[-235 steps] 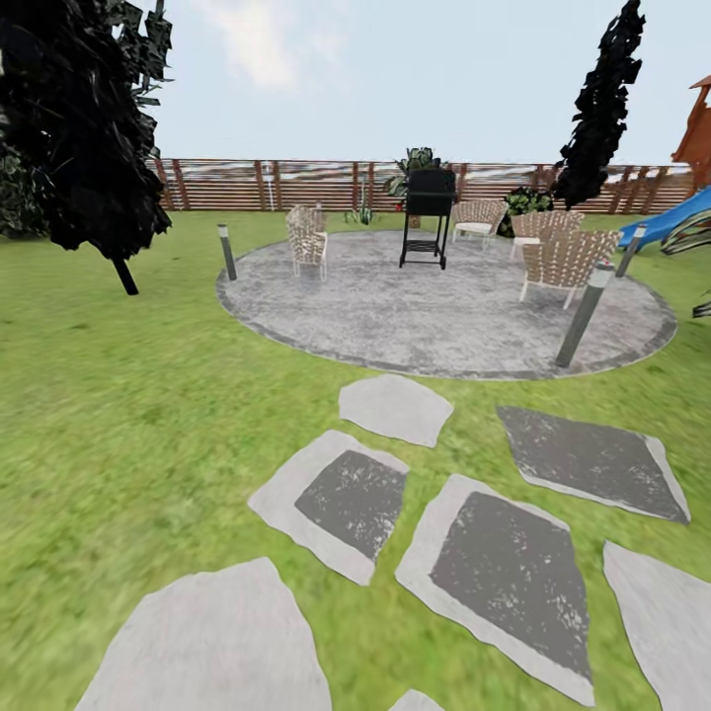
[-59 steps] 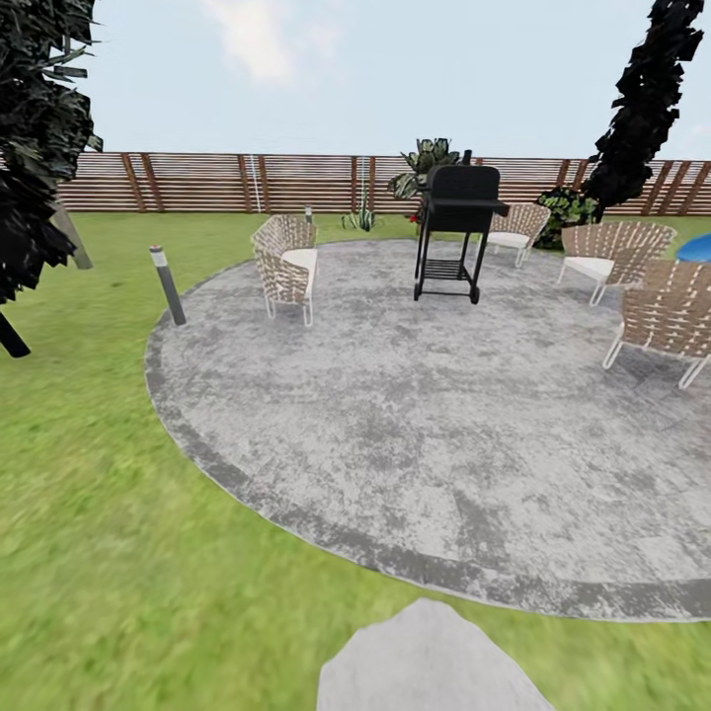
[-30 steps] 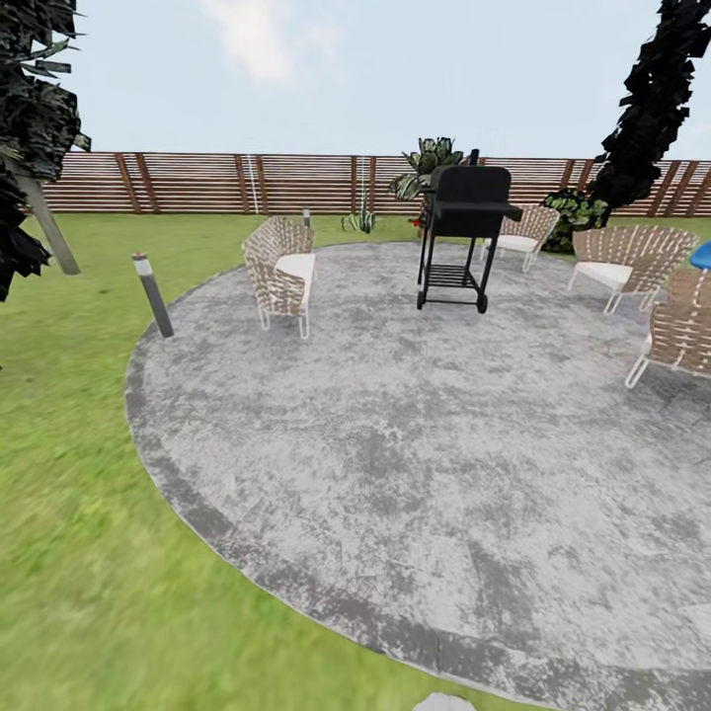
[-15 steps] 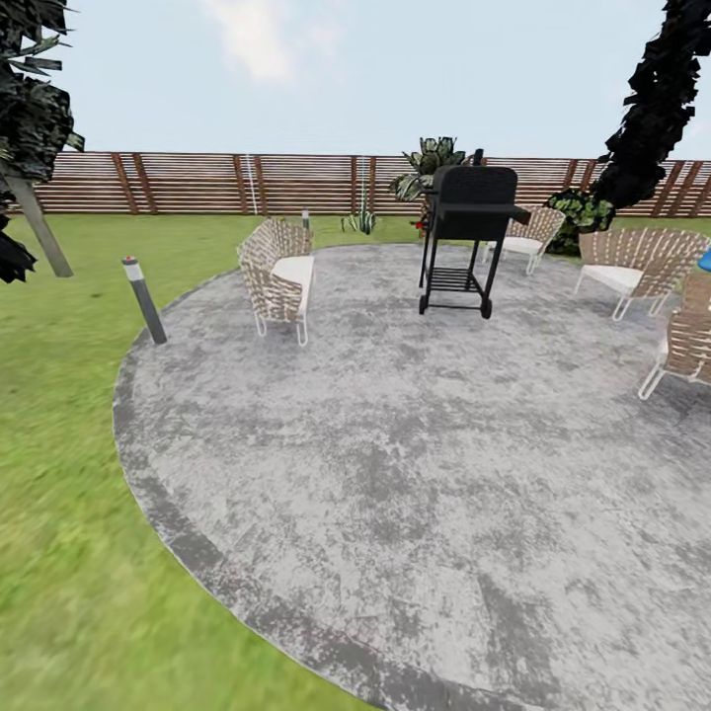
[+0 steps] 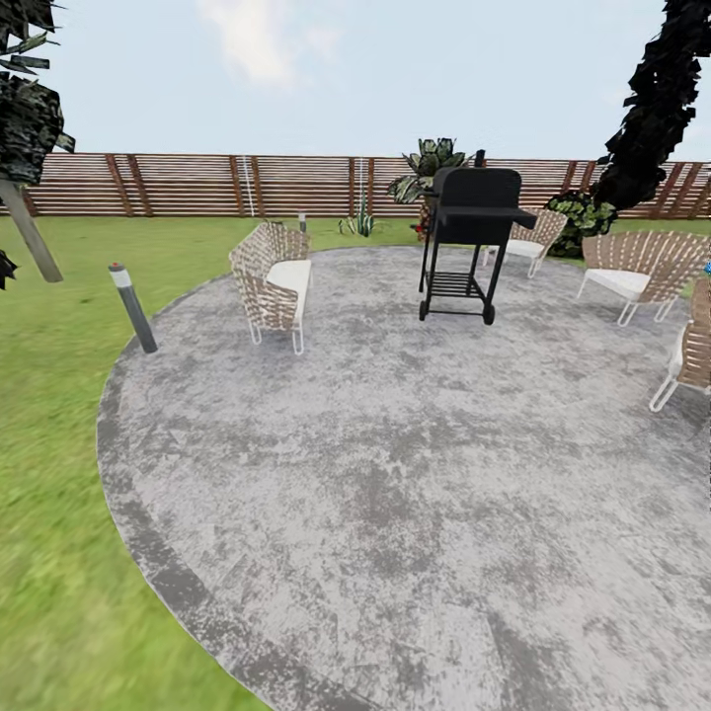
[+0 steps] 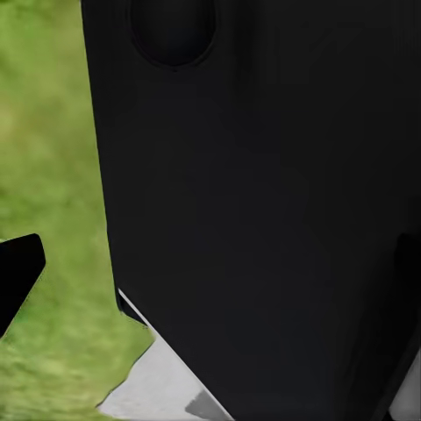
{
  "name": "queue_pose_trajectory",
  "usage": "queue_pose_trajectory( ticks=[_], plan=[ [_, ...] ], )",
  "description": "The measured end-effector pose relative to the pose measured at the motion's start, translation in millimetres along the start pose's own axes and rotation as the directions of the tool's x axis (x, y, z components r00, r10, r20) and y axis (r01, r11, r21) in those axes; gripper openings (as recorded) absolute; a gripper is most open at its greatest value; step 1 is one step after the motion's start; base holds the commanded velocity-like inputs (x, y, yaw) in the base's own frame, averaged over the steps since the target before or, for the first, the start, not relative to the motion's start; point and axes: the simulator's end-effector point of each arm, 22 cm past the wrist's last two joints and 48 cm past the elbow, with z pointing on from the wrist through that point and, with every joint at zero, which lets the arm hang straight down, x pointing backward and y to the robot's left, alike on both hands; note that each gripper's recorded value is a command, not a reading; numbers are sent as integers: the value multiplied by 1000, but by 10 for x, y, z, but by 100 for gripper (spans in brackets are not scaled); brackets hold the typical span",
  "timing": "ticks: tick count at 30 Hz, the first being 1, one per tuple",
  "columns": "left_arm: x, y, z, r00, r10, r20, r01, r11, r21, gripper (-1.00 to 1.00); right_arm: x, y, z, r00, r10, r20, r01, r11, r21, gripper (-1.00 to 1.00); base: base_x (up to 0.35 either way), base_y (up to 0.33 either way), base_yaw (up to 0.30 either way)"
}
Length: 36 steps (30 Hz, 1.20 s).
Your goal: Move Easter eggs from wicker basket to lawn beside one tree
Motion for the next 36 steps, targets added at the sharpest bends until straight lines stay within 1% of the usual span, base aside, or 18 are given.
queue_pose_trajectory(
  ticks=[4,7,22,24,25,26,36],
  plan=[
    [-4,-1,0,1000,0,1,0,1000,0,100,-4,-1,0,1000,0,1,0,1000,0,100,336,0,-214],
    [-5,1,0,1000,-1,2,1,1000,0,100,-8,5,0,1000,-5,2,5,1000,-1,100,337,0,-80],
    [-6,0,0,1000,-1,2,1,1000,0,100,-6,1,0,1000,-15,1,15,1000,0,100,336,0,-4],
    [-6,2,0,1000,-1,2,1,1000,-1,100,-3,-11,0,1000,-15,1,15,1000,2,100,336,0,0],
    [-16,-40,-23,1000,-1,-1,1,1000,5,100,-16,-50,-20,1000,-14,-1,14,1000,6,100,337,0,0],
    [-1,1,-5,1000,-2,4,2,1000,-1,100,4,-15,-7,1000,-15,3,15,1000,3,100,337,0,0],
    [-7,1,0,1000,-2,2,2,1000,0,100,1,-13,-1,1000,-13,0,13,1000,2,100,337,0,0]
  ],
)
